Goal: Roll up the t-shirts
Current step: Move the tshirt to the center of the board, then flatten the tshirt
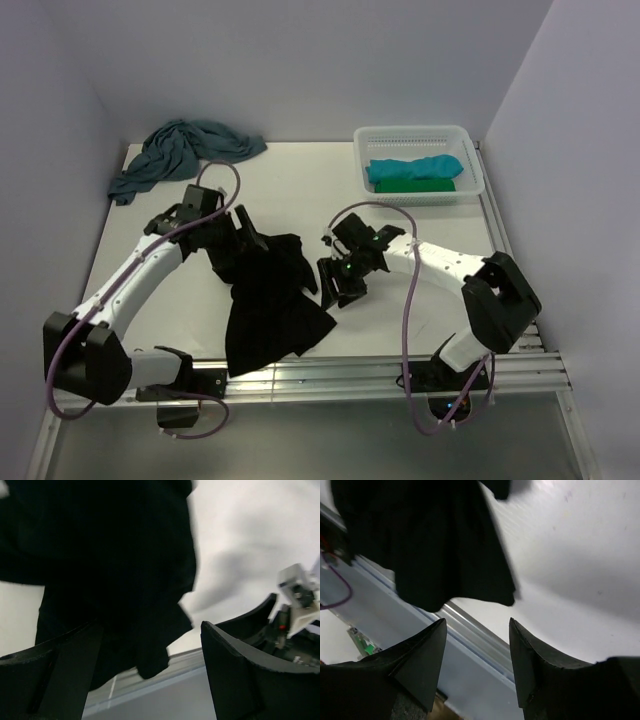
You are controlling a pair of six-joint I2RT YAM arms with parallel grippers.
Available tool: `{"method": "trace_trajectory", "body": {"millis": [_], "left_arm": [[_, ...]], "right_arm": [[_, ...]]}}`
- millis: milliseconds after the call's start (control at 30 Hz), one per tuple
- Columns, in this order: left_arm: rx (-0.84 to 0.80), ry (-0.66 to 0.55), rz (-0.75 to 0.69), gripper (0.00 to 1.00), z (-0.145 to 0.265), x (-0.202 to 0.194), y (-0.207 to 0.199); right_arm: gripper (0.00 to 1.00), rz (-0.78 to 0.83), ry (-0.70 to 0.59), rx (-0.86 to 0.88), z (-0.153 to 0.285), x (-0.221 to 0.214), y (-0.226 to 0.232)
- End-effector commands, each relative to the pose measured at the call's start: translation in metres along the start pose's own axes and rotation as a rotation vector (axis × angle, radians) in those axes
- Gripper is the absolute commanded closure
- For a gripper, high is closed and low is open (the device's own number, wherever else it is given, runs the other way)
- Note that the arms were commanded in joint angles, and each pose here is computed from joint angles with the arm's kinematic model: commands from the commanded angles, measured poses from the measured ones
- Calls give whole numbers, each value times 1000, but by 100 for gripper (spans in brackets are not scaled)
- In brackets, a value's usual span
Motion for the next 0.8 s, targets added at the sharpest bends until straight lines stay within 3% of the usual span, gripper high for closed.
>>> {"method": "trace_trajectory", "body": {"millis": [0, 233, 367, 433, 500, 533, 567, 700, 767], "left_arm": [[32, 84, 19, 16, -11, -19, 17], [122, 88, 27, 16, -33, -12, 29], [146, 57, 25, 21, -35, -1, 25], [135, 58, 28, 27, -38, 1, 21], [120, 64, 30, 49, -40, 5, 16], [119, 69, 40, 61, -40, 7, 16], [109, 61, 42, 96, -38, 13, 12], [91, -77, 106, 100, 1, 54, 13], [26, -196, 156, 100, 44, 79, 15]], "right_arm": [[40, -12, 43, -18, -10, -12, -7], [43, 2, 124, -97, -43, -21, -12], [46, 3, 128, -156, -54, -15, -18], [52, -7, 135, -171, -60, -12, -21], [66, -14, 152, -156, -66, -12, -20], [90, -15, 154, -153, -64, -10, -18], [100, -15, 150, -163, -61, -9, -18], [100, 2, 54, -282, -20, 0, -29], [100, -21, -12, -299, 16, 6, -37]]}}
Point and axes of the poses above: each gripper's point midway between its finger pads, its own z axis back along the fingers, its own y axis along the line the jaws close on, x = y × z, the point moved 2 cm from there along z, back along the fingers, and after that the axes turned 14 degrees about z, right-handed, at the moved point
